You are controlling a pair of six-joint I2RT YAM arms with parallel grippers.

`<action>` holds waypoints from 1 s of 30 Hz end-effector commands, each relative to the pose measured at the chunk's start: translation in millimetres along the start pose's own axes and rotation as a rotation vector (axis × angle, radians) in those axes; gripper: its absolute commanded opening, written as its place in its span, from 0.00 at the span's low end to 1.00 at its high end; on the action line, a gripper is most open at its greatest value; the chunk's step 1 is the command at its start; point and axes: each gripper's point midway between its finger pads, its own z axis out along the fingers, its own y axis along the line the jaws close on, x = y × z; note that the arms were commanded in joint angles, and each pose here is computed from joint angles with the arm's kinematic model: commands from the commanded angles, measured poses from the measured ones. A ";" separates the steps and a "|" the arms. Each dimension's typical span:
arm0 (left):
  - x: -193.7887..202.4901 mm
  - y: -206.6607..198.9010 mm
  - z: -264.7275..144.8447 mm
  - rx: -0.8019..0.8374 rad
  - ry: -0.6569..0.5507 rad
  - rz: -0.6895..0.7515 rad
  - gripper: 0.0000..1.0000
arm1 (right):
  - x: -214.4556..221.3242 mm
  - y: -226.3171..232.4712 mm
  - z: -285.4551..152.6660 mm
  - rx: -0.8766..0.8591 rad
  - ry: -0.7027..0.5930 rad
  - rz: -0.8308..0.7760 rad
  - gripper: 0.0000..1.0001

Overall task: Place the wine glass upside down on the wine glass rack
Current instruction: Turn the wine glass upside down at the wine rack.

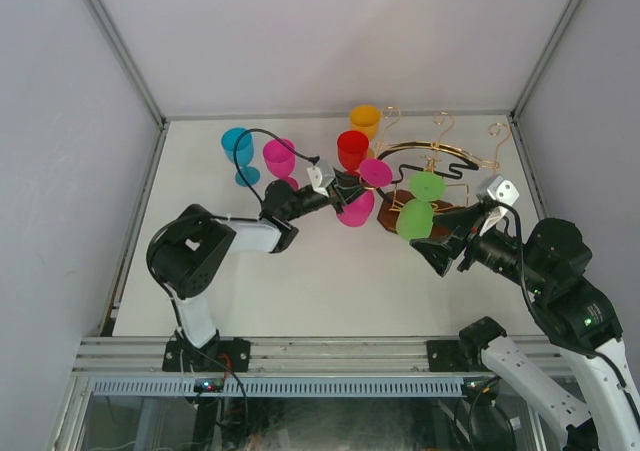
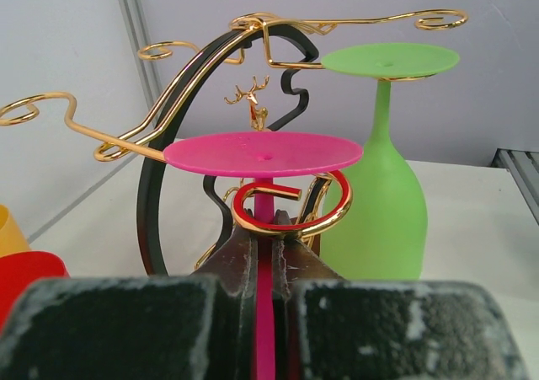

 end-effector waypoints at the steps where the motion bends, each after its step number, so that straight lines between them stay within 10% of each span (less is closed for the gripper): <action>1: -22.4 -19.2 8.7 0.067 -0.061 0.061 0.00 | -16.3 3.4 -6.0 0.000 -0.049 -0.013 0.70; 30: -16.7 -47.7 -18.9 0.023 -0.038 0.054 0.00 | -14.8 2.6 -6.7 0.005 -0.043 -0.016 0.70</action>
